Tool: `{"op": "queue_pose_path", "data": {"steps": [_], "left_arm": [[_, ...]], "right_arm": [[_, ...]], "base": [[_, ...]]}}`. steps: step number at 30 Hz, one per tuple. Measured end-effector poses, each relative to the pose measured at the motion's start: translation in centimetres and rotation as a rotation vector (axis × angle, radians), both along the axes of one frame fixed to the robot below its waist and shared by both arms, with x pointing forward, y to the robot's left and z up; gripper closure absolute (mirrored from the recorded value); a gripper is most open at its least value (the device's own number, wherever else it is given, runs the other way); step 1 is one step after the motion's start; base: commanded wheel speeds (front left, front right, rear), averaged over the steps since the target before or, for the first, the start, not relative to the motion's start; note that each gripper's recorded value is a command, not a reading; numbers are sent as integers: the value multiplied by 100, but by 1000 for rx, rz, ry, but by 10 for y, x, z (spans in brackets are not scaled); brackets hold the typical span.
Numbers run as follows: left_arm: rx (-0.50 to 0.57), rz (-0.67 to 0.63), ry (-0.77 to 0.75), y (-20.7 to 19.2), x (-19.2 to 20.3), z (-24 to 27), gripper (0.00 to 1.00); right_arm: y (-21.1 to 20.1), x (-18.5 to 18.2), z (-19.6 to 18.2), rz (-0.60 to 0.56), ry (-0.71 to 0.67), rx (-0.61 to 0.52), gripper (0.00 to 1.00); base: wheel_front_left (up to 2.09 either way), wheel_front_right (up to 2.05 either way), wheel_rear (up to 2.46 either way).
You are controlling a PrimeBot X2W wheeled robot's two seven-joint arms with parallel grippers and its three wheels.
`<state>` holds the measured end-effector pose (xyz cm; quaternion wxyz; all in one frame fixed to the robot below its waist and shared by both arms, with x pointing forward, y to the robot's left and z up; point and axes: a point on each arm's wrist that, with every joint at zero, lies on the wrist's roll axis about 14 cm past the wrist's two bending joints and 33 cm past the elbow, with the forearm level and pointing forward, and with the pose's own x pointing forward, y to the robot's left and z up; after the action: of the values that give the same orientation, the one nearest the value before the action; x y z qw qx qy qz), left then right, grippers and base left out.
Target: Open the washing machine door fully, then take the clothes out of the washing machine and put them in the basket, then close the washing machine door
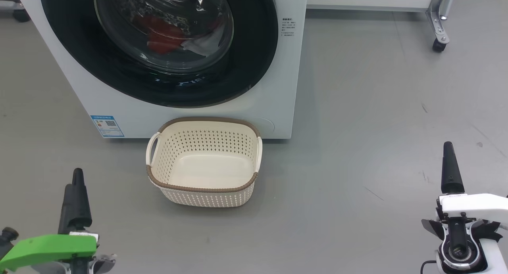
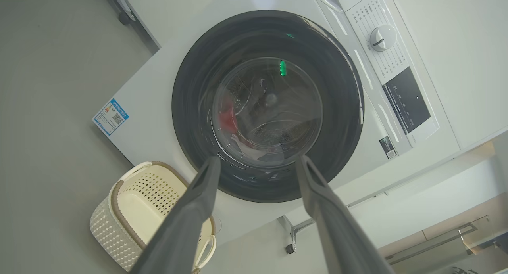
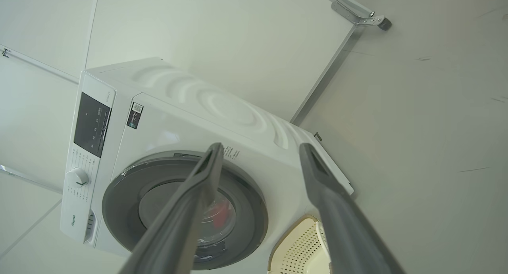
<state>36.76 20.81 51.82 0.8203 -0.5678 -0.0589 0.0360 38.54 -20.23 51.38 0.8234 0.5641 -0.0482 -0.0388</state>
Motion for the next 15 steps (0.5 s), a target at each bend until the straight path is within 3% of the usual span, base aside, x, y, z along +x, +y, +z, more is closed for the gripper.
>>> {"op": "queue_pose_path", "data": {"steps": [15], "left_arm": [[327, -35, -32, -15, 1, 13, 0]], "right_arm": [[12, 6, 13, 15, -31, -217, 0]], "base": [[0, 0, 0]]}}
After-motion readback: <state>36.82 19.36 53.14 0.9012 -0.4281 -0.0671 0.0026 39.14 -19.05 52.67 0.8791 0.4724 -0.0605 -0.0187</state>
